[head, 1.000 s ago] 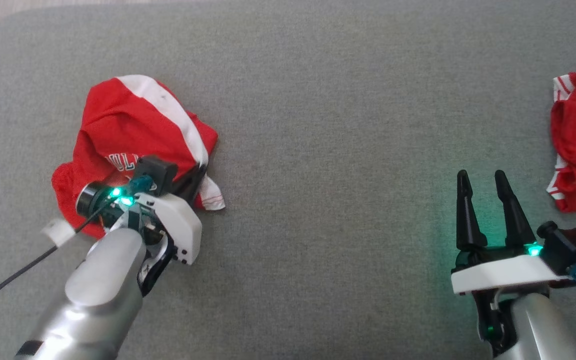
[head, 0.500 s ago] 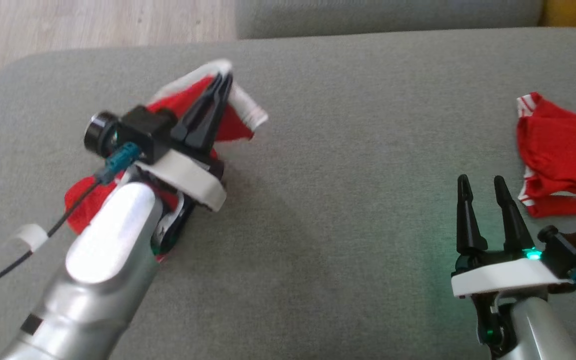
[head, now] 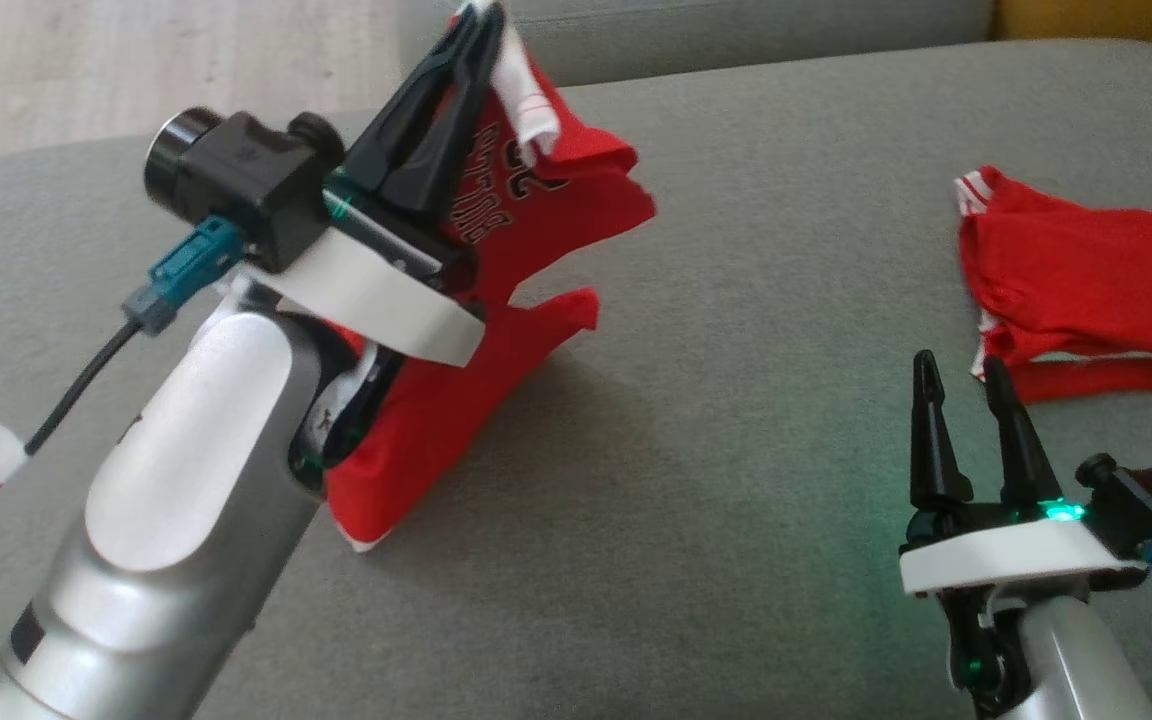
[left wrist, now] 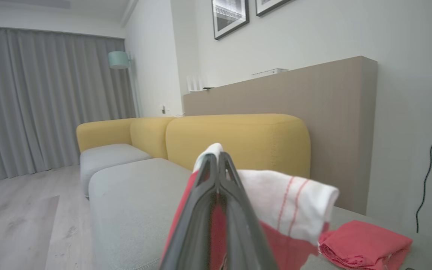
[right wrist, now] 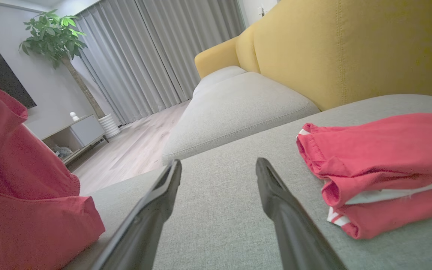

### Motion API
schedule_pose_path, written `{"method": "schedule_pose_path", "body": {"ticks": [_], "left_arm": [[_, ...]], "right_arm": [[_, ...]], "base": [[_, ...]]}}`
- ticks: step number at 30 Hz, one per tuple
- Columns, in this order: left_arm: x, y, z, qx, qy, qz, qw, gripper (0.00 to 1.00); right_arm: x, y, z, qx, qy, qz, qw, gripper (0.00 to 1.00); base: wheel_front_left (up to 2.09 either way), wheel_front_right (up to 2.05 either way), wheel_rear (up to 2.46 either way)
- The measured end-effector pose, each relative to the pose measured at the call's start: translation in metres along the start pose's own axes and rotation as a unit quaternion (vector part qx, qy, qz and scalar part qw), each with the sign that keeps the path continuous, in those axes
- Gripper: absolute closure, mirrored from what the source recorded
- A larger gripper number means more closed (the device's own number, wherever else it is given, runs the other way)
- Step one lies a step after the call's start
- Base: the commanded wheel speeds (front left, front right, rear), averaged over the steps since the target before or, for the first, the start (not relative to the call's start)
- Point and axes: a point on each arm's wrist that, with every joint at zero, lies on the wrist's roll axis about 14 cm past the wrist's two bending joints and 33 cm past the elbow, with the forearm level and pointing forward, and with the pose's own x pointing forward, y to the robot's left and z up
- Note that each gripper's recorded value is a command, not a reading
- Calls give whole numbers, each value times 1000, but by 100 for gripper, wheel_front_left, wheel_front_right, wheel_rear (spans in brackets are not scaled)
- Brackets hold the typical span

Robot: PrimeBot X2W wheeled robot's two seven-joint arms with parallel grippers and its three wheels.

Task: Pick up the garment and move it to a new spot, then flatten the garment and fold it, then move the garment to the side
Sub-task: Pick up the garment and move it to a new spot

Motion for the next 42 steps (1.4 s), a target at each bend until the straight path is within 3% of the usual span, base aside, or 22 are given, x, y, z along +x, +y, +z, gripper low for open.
{"method": "schedule_pose_path", "body": {"ticks": [13,15,22,23,24,25,26,34,42], "left_arm": [[58,-32,26,35,-49,-80,995,100],[75,-28,10,56,-27,-93,994,100],[108,-18,-60,44,47,-92,994,100],[113,-16,-68,39,52,-88,994,85],[118,-15,-76,34,57,-85,994,85],[124,-14,-83,27,63,-81,994,8],[124,-14,-83,27,63,-81,994,0],[135,-32,-127,3,103,-100,990,0],[115,2,-130,16,106,-62,992,0]], "right_arm": [[-17,-33,3,12,-4,-55,998,0],[-18,-37,4,14,-5,-62,998,0],[-23,-47,7,14,-6,-80,997,0],[-25,-49,7,14,-5,-83,996,0],[-26,-50,7,14,-6,-87,996,0],[-28,-53,9,13,-7,-91,996,0],[-28,-53,9,13,-7,-91,996,0],[-34,-64,8,7,-4,-110,994,0],[-22,-55,8,0,-5,-91,996,0]], "base": [[0,0,0],[0,0,0],[0,0,0],[0,0,0],[0,0,0],[0,0,0],[0,0,0],[0,0,0],[0,0,0]]}}
